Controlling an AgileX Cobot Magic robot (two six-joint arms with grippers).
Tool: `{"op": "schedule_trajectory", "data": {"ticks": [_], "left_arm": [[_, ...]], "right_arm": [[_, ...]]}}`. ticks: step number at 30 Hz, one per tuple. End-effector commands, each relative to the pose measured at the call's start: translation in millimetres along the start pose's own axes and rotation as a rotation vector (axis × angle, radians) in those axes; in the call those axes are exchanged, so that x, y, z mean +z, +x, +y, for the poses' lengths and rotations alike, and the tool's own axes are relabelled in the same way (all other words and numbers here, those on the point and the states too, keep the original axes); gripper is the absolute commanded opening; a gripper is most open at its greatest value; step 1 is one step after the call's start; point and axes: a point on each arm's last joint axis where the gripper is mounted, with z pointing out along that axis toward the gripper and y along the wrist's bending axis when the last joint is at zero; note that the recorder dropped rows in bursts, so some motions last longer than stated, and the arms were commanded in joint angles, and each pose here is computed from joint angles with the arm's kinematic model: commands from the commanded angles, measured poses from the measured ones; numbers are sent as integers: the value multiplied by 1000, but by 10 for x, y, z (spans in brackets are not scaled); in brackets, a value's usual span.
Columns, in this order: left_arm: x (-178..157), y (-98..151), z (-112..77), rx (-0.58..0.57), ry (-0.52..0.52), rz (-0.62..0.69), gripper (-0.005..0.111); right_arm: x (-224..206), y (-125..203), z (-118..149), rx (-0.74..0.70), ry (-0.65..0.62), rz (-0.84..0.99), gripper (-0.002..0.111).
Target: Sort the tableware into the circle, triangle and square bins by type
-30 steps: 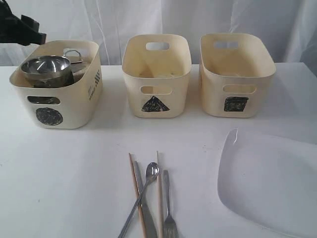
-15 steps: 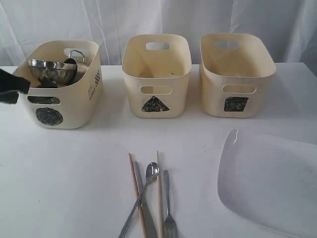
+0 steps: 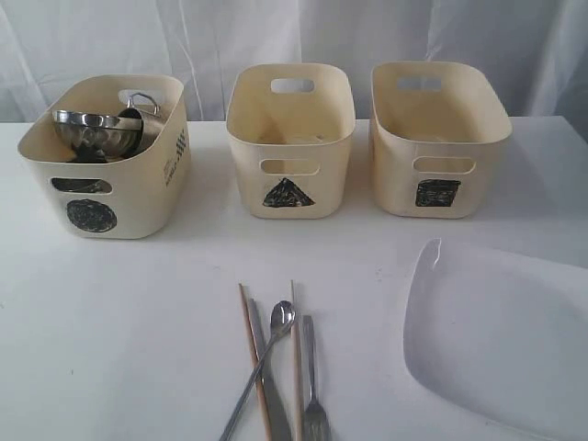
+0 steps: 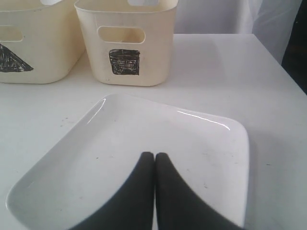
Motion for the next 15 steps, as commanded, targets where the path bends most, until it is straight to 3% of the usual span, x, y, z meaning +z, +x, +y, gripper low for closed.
{"op": "schedule_trajectory", "data": {"ticks": [1,3,10,15], "left_arm": [[-212,558,26,-61,-28,179,0],[-263,767,7,-93,-15,265,0],[-370,699,-137,-219,143,272,0],[-388,737,-175,-238,179,323,0]], "right_arm": [[-5,-11,-2,-3,4,-15,0],[-5,-11,-2,-3,4,-15,0],[-5,-11,-2,-3,4,-15,0],[-5,-11,-2,-3,4,-15,0]]}}
